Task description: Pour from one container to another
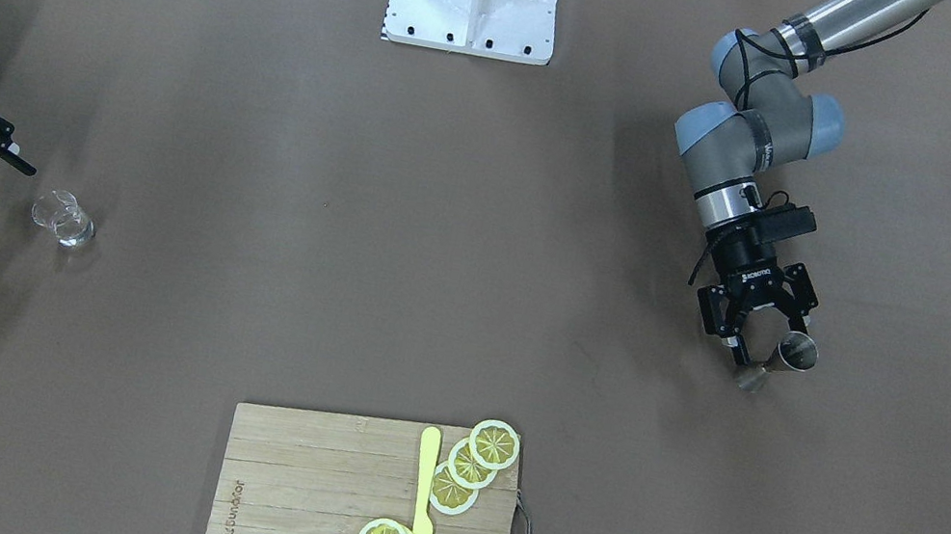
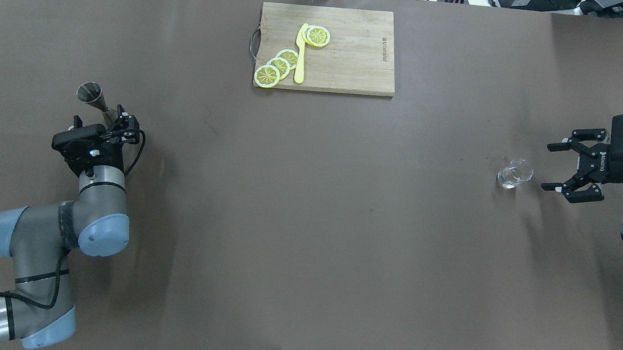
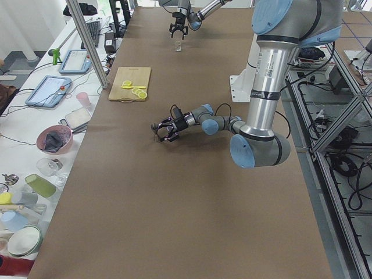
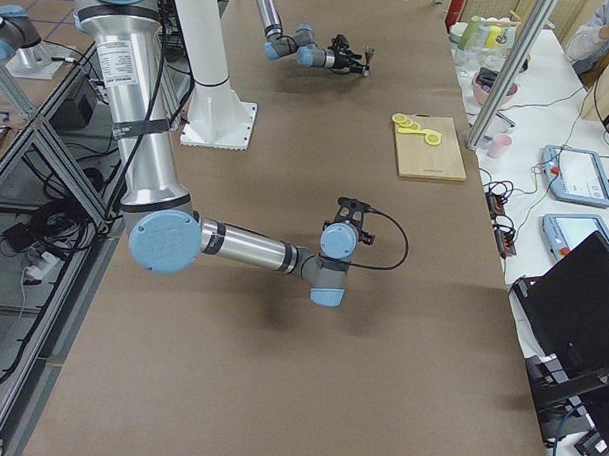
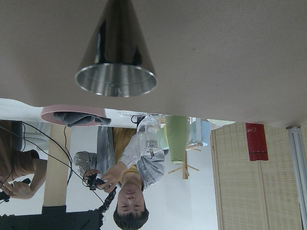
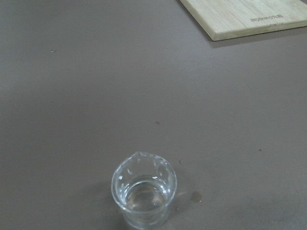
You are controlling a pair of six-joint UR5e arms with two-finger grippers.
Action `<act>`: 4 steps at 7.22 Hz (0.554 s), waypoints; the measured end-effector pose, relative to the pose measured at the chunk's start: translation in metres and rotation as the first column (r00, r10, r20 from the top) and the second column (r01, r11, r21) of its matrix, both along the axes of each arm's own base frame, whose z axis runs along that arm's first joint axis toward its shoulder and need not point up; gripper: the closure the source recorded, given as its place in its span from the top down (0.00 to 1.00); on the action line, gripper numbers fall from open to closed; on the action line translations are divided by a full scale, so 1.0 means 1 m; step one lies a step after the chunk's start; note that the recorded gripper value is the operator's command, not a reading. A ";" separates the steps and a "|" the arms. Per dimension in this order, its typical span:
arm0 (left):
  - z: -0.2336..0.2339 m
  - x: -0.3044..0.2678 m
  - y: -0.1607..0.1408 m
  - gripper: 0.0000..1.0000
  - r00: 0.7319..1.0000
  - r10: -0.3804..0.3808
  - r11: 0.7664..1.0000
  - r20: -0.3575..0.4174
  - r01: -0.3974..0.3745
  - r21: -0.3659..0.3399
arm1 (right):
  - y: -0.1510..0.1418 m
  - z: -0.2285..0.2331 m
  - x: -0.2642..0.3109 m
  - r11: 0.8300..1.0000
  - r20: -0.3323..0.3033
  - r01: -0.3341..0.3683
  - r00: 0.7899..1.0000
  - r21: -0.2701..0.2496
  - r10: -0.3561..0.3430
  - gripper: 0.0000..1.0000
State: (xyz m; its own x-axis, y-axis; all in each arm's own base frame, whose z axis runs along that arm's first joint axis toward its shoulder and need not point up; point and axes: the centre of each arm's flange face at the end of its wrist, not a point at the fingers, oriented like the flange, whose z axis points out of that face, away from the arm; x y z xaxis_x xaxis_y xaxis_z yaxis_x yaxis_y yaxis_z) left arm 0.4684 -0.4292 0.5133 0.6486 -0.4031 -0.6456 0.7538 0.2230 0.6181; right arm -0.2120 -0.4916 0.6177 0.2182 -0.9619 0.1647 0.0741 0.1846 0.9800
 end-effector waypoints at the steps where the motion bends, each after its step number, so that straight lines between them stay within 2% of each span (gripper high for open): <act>1: 0.001 -0.001 -0.002 0.92 1.000 -0.003 1.000 0.003 0.003 -0.001 | 0.000 0.001 0.000 1.000 -0.002 -0.011 1.000 0.000 0.011 1.00; 4: 0.001 -0.003 -0.006 0.76 1.000 -0.010 1.000 0.007 0.010 -0.003 | 0.003 0.000 -0.008 1.000 -0.001 -0.003 1.000 0.000 0.003 1.00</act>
State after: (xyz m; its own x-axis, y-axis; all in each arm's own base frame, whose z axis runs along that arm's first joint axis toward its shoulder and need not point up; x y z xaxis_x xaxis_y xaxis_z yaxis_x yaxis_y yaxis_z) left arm 0.4656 -0.4356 0.5148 0.6494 -0.4113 -0.6396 0.7514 0.2178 0.6229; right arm -0.2203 -0.4886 0.6179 0.2207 -0.9613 0.1647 0.0744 0.1850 0.9799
